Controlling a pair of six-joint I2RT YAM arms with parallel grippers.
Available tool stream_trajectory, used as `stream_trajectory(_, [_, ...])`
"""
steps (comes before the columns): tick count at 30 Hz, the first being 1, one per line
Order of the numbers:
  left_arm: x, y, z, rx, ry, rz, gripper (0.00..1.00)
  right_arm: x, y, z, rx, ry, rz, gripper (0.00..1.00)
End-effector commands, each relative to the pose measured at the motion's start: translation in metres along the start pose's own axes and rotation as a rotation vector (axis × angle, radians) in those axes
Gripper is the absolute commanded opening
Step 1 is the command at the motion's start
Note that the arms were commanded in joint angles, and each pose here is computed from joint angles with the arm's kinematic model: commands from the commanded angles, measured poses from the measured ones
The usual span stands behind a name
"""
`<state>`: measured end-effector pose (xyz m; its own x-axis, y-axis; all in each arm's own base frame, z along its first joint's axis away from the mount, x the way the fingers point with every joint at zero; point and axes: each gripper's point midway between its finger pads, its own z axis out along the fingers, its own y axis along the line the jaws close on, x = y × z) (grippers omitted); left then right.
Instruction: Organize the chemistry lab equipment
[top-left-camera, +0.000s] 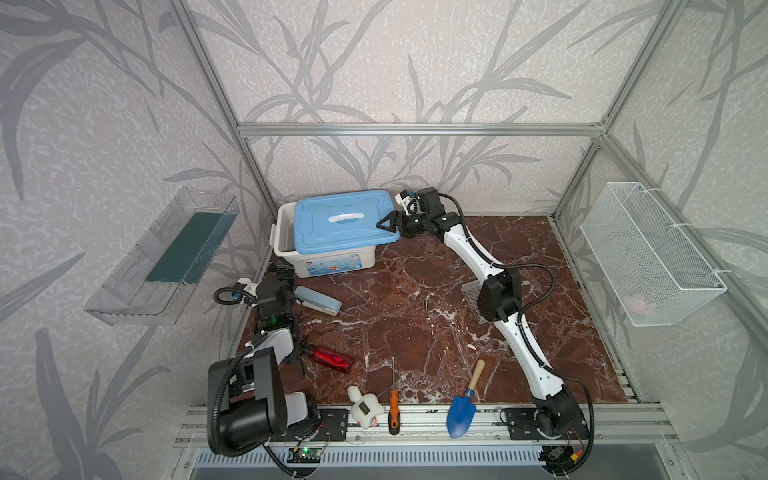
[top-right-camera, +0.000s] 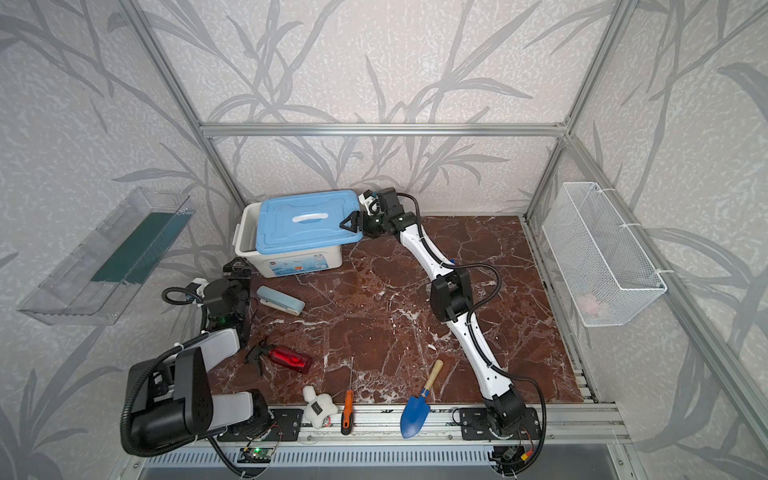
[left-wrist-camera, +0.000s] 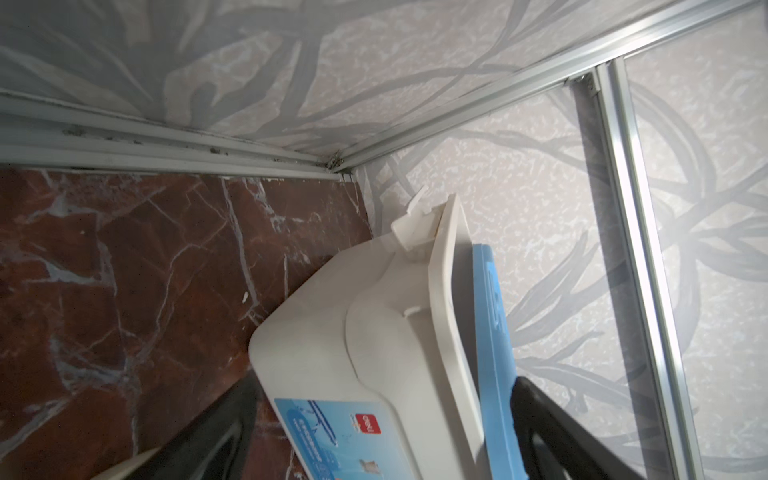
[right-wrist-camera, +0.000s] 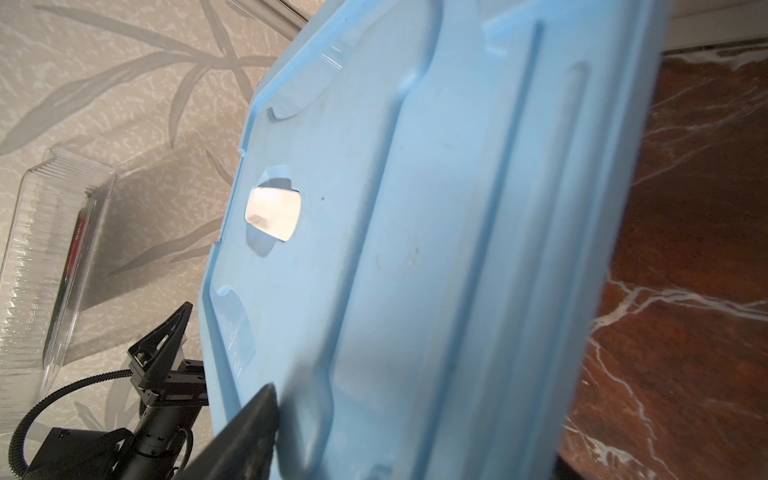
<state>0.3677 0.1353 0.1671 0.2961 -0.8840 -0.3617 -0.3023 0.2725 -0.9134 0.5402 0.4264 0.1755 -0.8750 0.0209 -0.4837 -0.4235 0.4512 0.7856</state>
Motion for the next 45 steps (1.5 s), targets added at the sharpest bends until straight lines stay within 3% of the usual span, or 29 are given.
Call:
stream_trajectory(1, [-0.009, -0.021, 0.010, 0.054, 0.002, -0.014, 0.97, -0.002, 0.000, -0.001, -0.010, 0.000, -0.004, 0.74])
stream_trajectory(6, [-0.008, -0.029, 0.030, 0.092, 0.035, -0.005, 0.99, 0.000, 0.000, 0.000, -0.010, 0.005, -0.005, 0.74])
stream_trajectory(17, [-0.009, -0.010, 0.058, 0.003, 0.038, 0.037, 0.98, 0.000, -0.001, 0.002, -0.014, 0.000, -0.009, 0.74])
stream_trajectory(21, [-0.004, -0.006, 0.063, -0.077, 0.079, 0.104, 0.85, 0.000, -0.005, 0.003, -0.009, 0.000, -0.007, 0.74])
stream_trajectory(25, [0.006, 0.000, 0.068, -0.113, 0.136, 0.108, 0.58, -0.002, 0.000, 0.003, -0.017, -0.006, -0.015, 0.74])
stream_trajectory(30, [0.018, 0.015, 0.072, -0.164, 0.167, 0.116, 0.52, -0.003, 0.010, 0.001, -0.029, -0.008, -0.040, 0.74])
stream_trajectory(31, [0.022, 0.018, 0.073, -0.165, 0.180, 0.107, 0.44, -0.003, 0.009, 0.000, -0.025, -0.008, -0.042, 0.74])
stream_trajectory(36, [0.045, 0.023, 0.076, -0.162, 0.229, 0.094, 0.33, -0.001, 0.004, 0.003, -0.018, -0.005, -0.034, 0.73])
stream_trajectory(39, [0.058, 0.019, 0.075, -0.147, 0.244, 0.103, 0.19, -0.002, 0.003, 0.002, -0.016, -0.008, -0.035, 0.73])
stream_trajectory(45, [0.090, 0.009, 0.073, -0.118, 0.312, 0.117, 0.12, -0.007, 0.008, -0.007, -0.013, -0.007, -0.063, 0.73])
